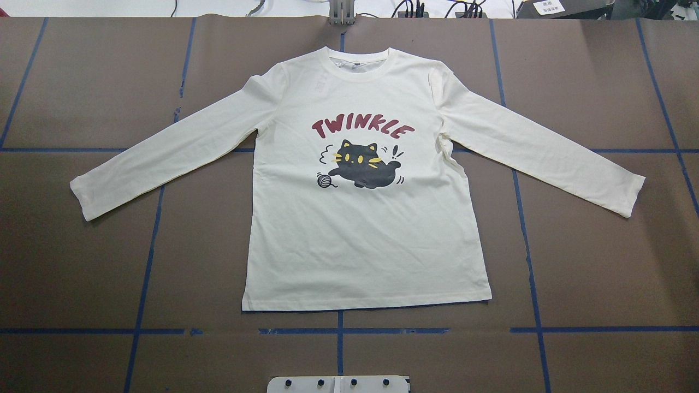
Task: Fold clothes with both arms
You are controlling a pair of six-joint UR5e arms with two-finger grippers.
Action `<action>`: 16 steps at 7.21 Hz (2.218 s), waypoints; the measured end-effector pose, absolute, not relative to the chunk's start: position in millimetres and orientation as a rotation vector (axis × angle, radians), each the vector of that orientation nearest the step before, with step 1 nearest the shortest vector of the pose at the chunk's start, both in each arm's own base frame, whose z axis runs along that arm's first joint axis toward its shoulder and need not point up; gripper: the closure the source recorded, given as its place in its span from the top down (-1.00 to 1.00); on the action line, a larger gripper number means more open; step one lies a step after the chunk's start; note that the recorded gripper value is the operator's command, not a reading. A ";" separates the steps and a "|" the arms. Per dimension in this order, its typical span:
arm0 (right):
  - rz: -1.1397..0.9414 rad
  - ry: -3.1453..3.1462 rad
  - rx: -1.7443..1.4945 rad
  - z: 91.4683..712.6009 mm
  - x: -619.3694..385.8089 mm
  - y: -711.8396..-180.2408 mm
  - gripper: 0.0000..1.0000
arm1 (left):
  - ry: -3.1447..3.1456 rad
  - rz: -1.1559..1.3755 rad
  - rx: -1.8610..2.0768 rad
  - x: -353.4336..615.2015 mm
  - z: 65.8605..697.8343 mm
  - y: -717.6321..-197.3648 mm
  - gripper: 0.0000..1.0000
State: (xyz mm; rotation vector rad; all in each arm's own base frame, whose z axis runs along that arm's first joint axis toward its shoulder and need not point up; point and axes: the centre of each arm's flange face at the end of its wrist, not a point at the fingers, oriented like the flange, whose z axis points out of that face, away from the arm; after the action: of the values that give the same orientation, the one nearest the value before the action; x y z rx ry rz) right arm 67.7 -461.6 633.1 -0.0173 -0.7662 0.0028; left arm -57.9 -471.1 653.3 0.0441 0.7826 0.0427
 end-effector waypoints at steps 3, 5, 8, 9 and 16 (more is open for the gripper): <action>-0.005 -0.789 0.011 616.7 66.0 -464.5 1.00 | 0.781 0.044 0.056 -59.6 648.4 -472.0 1.00; -0.004 -0.837 0.052 587.4 62.6 -480.1 1.00 | 0.784 0.053 0.099 -64.0 630.2 -485.3 1.00; -0.008 -0.857 0.078 583.9 21.6 -485.7 1.00 | 0.797 0.090 0.178 -61.6 591.6 -509.2 1.00; 0.015 -0.857 0.089 583.7 -14.2 -488.0 1.00 | 0.800 0.100 0.199 -60.7 583.7 -513.5 1.00; 0.013 -0.879 0.058 655.3 -164.0 -486.7 1.00 | 0.802 0.128 0.251 -60.0 588.4 -509.4 1.00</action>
State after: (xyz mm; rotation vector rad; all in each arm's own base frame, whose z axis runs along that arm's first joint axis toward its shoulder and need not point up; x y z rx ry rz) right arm -164.0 -486.7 655.3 0.0582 -0.8794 0.0128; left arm -60.0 -509.4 588.4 0.2510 0.8024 0.1284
